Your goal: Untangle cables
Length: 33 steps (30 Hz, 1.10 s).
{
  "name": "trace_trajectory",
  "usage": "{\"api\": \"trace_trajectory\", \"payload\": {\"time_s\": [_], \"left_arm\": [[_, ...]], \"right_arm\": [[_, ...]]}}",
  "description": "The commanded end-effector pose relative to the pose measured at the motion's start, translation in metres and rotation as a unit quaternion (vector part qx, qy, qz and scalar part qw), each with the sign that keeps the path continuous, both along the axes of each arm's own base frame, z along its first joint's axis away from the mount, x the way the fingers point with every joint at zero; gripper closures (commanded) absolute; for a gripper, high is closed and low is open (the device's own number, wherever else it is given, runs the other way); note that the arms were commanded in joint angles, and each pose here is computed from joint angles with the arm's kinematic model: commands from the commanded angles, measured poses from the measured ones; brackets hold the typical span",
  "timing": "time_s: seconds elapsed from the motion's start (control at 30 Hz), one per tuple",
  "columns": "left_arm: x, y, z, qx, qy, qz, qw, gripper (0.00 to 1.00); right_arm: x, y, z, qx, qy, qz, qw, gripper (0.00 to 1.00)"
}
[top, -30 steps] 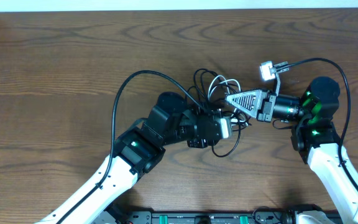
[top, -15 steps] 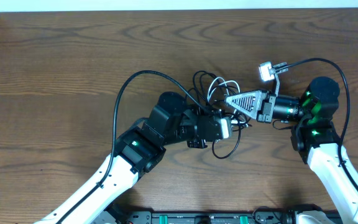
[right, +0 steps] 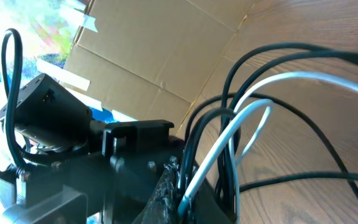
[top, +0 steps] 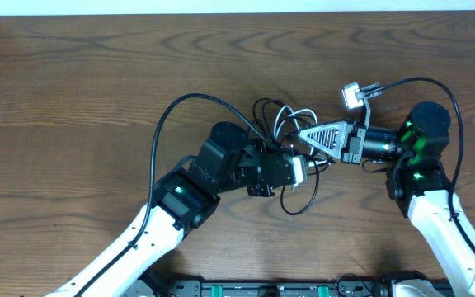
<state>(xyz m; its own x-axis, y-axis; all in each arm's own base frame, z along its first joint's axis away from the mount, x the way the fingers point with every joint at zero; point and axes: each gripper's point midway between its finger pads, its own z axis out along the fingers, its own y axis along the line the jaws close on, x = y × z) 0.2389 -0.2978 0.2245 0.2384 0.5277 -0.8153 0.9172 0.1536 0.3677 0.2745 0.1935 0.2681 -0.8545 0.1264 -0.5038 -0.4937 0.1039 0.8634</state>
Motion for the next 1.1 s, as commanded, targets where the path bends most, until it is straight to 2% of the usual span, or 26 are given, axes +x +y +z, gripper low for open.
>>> {"api": "trace_trajectory", "payload": {"time_s": [0.0,0.37,0.87,1.07], "left_arm": [[0.002,-0.002,0.004,-0.002,-0.001,0.0,1.0,0.92],[0.002,-0.002,0.005,-0.002,-0.002,0.0,1.0,0.92],[0.004,-0.004,0.03,-0.034,-0.037,0.001,0.999,0.92],[0.004,-0.004,0.043,-0.058,-0.039,0.009,0.998,0.93]], "right_arm": [[-0.004,0.001,0.003,0.002,-0.003,0.009,1.0,0.99],[-0.004,0.001,0.003,0.002,-0.003,0.008,1.0,0.97],[-0.001,0.001,0.002,-0.004,-0.029,0.001,1.0,0.42],[-0.001,0.001,-0.002,-0.009,-0.034,0.001,0.999,0.35]]}}
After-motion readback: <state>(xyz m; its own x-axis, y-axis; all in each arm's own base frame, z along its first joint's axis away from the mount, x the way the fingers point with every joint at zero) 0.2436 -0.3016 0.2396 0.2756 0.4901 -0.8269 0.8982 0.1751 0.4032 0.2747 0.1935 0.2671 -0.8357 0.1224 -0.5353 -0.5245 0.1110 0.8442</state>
